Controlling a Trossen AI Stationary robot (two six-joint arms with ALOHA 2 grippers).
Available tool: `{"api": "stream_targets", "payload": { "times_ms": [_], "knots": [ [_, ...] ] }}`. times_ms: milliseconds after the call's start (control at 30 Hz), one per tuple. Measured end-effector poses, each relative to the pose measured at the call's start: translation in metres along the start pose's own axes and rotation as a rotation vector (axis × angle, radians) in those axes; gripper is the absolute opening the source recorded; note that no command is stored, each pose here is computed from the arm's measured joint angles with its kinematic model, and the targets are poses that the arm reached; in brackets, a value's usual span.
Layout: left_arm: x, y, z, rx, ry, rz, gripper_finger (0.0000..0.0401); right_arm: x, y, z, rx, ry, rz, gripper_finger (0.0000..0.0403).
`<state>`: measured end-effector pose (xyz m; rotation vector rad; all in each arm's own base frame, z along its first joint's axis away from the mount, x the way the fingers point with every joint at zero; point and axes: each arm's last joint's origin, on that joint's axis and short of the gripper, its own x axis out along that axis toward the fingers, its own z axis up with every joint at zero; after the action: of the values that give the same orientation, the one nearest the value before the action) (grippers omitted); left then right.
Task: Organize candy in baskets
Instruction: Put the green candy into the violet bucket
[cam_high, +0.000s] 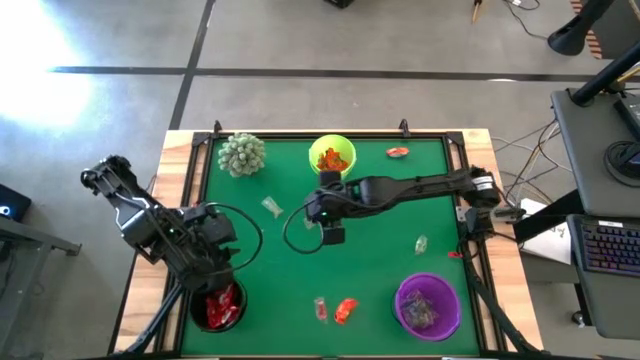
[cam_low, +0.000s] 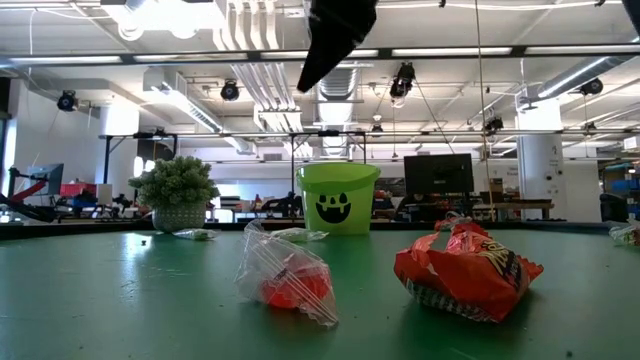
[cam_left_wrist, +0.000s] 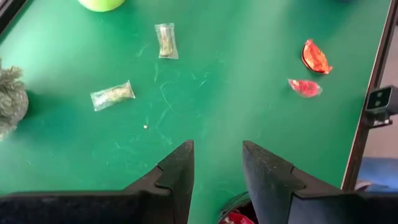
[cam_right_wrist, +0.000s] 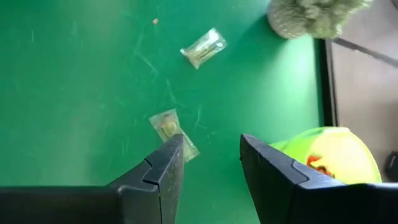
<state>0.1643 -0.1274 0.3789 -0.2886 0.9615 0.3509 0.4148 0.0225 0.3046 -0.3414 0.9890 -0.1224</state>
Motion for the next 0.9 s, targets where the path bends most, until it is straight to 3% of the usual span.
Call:
{"api": "stream_targets", "payload": {
  "times_ms": [300,433,533,733,900],
  "knots": [
    [0.0,0.0,0.0,-0.075,-0.001,0.001,0.0117,0.055,0.011,-0.008,-0.221,0.119,0.026,0.0151],
    [0.0,0.0,0.0,-0.101,-0.002,0.002,0.0117,0.075,0.015,-0.013,-0.313,0.143,0.113,0.0151],
    [0.0,0.0,0.001,-0.122,-0.002,0.003,0.0117,0.094,0.013,-0.017,-0.321,0.135,0.192,0.0151],
    [0.001,0.001,0.002,-0.138,-0.005,0.009,0.0117,0.123,-0.004,-0.022,-0.291,0.11,0.209,0.0151],
    [0.001,0.002,0.002,-0.14,-0.014,0.014,0.0117,0.134,-0.021,-0.03,-0.23,0.087,0.326,0.015]
  ]
}}
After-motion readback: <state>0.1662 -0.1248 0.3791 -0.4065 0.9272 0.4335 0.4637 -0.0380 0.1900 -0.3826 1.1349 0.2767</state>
